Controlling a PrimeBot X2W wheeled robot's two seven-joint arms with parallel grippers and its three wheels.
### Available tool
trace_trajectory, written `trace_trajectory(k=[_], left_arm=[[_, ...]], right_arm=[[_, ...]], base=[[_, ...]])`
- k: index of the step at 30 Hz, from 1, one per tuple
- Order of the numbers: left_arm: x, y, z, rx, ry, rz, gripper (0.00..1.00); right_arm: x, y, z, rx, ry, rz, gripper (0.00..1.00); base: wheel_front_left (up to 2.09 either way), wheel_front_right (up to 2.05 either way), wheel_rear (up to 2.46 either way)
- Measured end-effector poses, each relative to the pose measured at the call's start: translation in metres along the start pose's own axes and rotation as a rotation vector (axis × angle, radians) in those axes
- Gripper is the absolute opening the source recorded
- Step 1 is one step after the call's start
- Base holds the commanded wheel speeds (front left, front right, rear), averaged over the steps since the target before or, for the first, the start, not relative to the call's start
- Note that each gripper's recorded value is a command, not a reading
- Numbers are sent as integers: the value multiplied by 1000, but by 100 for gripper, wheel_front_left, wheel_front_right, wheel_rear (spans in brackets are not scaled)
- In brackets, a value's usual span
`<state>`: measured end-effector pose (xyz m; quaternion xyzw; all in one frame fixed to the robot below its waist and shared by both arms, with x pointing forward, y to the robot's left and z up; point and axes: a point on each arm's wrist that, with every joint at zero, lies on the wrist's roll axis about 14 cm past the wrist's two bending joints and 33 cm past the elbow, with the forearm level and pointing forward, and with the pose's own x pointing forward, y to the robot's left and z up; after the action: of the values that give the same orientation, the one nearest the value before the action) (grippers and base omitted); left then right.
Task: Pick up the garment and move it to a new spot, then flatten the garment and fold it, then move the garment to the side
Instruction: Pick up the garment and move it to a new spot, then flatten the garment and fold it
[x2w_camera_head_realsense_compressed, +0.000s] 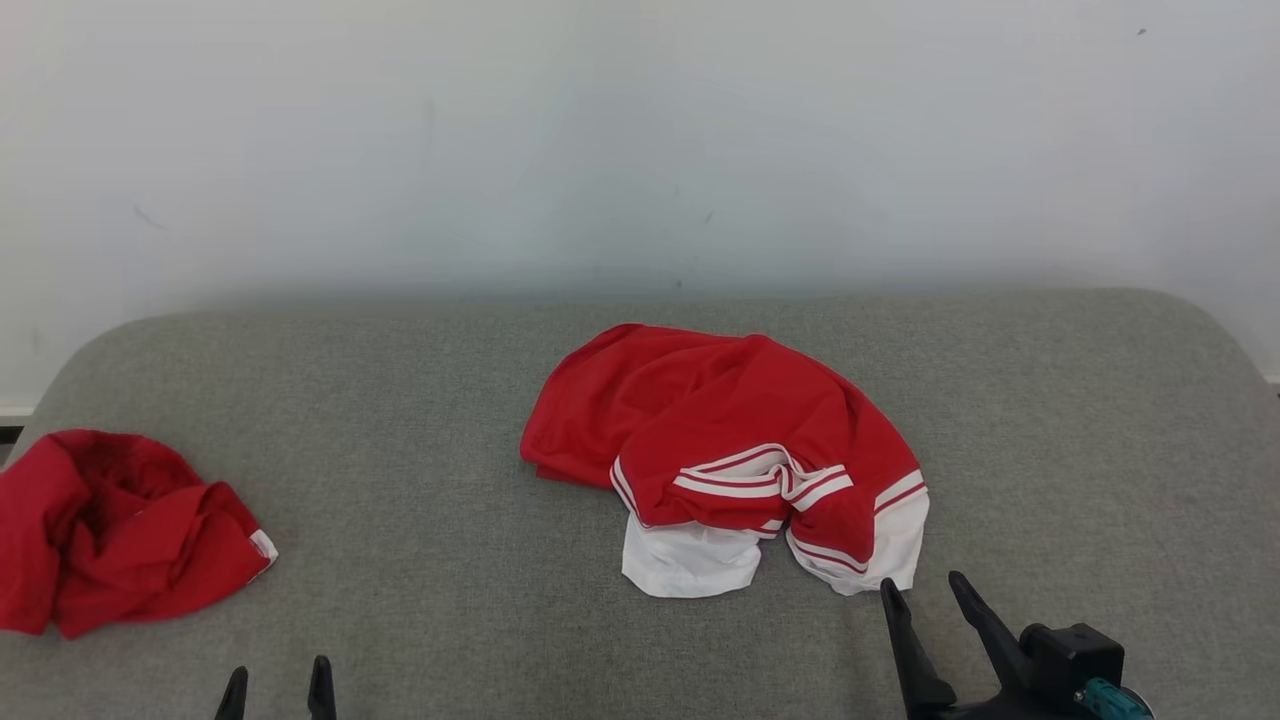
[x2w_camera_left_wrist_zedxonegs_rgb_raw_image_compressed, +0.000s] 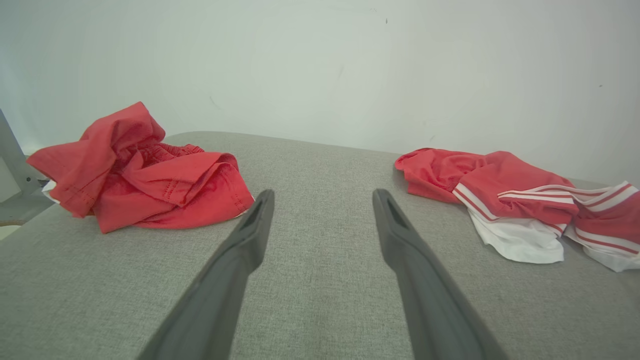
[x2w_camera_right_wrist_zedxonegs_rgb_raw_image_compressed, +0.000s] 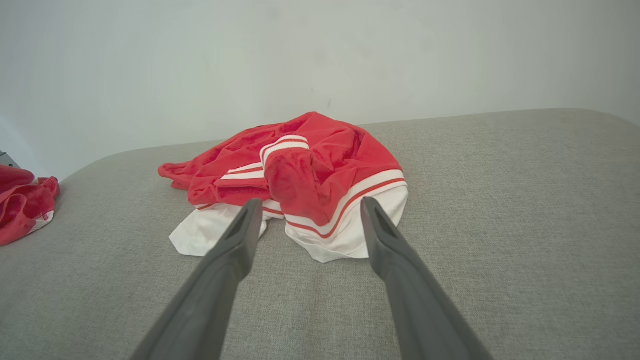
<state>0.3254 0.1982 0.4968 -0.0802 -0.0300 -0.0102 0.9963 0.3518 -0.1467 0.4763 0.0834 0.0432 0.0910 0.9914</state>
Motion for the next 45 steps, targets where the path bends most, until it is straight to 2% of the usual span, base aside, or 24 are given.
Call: trace_trajectory(k=[29,32,45], left_arm=[[5,-26,-26,-3,82,-81,100],[15,-47,-30,-6,96,-159,100],[74,-202,-28,-22,201,-635,100]], right_arm=[[-2,-9,-5,16,21,-41,100],[-2,-13,-1,19,10,-54,100],[-28,-53,-1,33,4,-198,100]], base=[[0,0,0],[0,0,0],[0,0,0]])
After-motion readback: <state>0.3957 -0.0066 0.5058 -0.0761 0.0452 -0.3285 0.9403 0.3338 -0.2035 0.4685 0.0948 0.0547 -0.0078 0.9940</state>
